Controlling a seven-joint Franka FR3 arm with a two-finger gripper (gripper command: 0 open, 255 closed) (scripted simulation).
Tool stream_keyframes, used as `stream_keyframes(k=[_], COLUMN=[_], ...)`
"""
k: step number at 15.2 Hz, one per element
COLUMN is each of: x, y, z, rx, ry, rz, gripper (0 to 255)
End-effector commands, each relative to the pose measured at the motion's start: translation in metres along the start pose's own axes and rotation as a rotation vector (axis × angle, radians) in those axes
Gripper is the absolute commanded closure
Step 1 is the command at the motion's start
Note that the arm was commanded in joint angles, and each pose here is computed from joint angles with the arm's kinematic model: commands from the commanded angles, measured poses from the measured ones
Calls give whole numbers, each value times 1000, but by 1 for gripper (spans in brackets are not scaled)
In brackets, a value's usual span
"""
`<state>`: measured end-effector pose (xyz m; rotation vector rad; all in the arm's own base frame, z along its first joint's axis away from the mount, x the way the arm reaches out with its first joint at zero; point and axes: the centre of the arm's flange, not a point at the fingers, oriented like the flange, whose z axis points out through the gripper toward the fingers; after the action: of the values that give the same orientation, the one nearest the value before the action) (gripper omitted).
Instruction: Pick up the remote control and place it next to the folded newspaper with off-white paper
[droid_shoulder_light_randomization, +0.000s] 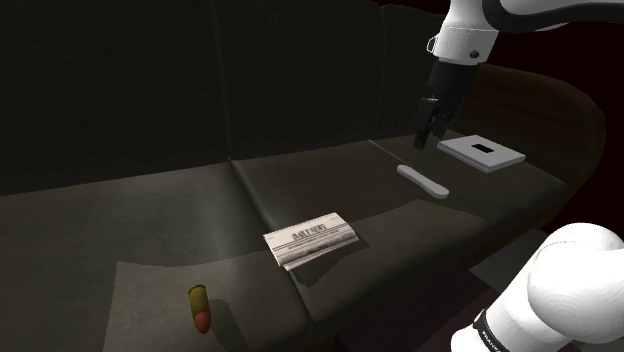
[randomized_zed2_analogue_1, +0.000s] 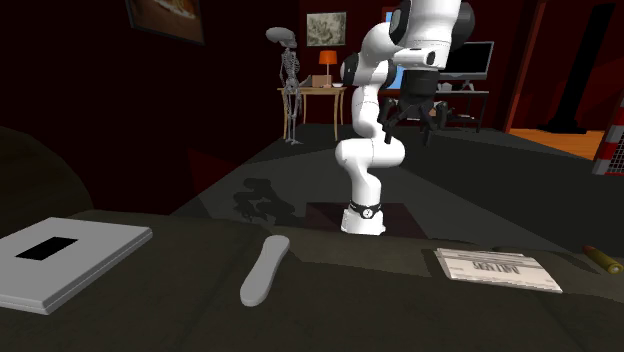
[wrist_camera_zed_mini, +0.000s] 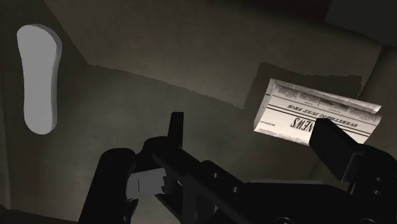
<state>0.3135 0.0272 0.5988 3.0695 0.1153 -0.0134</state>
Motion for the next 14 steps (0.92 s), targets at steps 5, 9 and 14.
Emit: stream_keyframes(k=[5,9,14], x=[14,28,43], y=[43,86,140], z=[30,60,98], rx=[11,22,36], ry=[-2,-4,-7], rz=[18,36,59], gripper=[0,0,0])
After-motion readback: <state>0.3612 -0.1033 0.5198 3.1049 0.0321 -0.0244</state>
